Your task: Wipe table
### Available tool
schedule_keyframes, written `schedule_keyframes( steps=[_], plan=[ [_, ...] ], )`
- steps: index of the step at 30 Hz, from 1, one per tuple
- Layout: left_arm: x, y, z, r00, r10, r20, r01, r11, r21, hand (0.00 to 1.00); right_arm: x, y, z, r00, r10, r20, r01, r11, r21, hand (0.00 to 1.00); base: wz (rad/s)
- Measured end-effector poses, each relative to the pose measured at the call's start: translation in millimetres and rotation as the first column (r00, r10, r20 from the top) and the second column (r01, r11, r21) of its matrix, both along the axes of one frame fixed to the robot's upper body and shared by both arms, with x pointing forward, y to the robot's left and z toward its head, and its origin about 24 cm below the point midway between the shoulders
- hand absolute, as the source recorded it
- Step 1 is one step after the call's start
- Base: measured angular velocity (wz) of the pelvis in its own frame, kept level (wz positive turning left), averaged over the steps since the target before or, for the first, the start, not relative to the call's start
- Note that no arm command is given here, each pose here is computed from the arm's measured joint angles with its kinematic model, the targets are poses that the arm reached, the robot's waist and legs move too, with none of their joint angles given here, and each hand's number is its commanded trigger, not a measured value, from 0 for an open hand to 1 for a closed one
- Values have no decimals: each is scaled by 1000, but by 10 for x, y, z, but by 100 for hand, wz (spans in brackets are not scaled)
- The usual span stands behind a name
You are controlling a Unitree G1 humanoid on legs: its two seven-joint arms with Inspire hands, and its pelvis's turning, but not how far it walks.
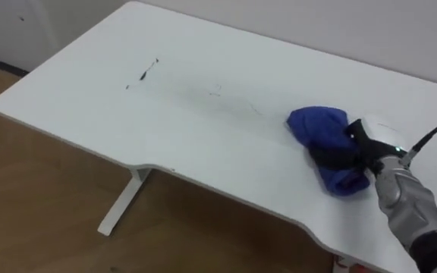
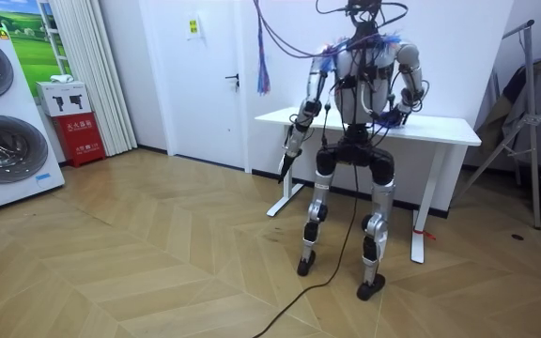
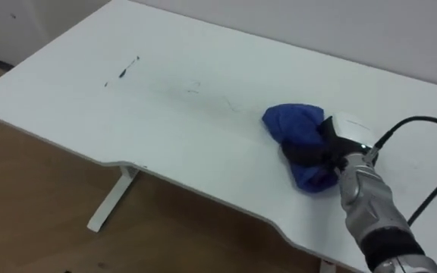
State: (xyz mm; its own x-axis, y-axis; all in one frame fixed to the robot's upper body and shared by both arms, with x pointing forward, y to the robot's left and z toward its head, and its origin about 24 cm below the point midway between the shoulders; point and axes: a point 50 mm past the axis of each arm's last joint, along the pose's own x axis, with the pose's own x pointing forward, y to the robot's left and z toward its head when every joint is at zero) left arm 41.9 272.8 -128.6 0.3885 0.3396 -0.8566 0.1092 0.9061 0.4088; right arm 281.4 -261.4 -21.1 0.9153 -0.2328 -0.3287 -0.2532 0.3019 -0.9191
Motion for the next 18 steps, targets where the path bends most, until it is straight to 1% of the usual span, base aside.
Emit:
schedule_keyframes(
  steps=[4, 6, 8, 11, 15, 18],
  plan=[
    [159, -20, 61, 997, -8, 75, 8, 1000, 1, 0, -9, 29, 15, 1000, 2, 16, -2, 1000, 18, 0, -14],
    [231, -31, 77, 994, -12, 105, 12, 1000, 1, 0, -61, -46, 32, 998, -43, 34, 41, 998, 46, 0, -8],
    [237, -53, 70, 992, 23, 123, -21, 1000, -11, 0, -133, -163, 52, 991, -115, 63, 109, 991, 82, 0, -22],
    [209, -49, 41, 985, 98, 143, -94, 995, -37, 0, -238, -254, 22, 981, -180, 74, 170, 978, 123, 0, -17],
    [186, -44, 11, 983, 127, 134, -123, 992, -38, 0, -338, -357, 51, 964, -244, 107, 225, 960, 166, 0, -21],
    [177, -36, 13, 979, 148, 141, -144, 989, -40, 0, -329, -422, 189, 942, -280, 186, 243, 950, 198, 0, -6]
  ],
)
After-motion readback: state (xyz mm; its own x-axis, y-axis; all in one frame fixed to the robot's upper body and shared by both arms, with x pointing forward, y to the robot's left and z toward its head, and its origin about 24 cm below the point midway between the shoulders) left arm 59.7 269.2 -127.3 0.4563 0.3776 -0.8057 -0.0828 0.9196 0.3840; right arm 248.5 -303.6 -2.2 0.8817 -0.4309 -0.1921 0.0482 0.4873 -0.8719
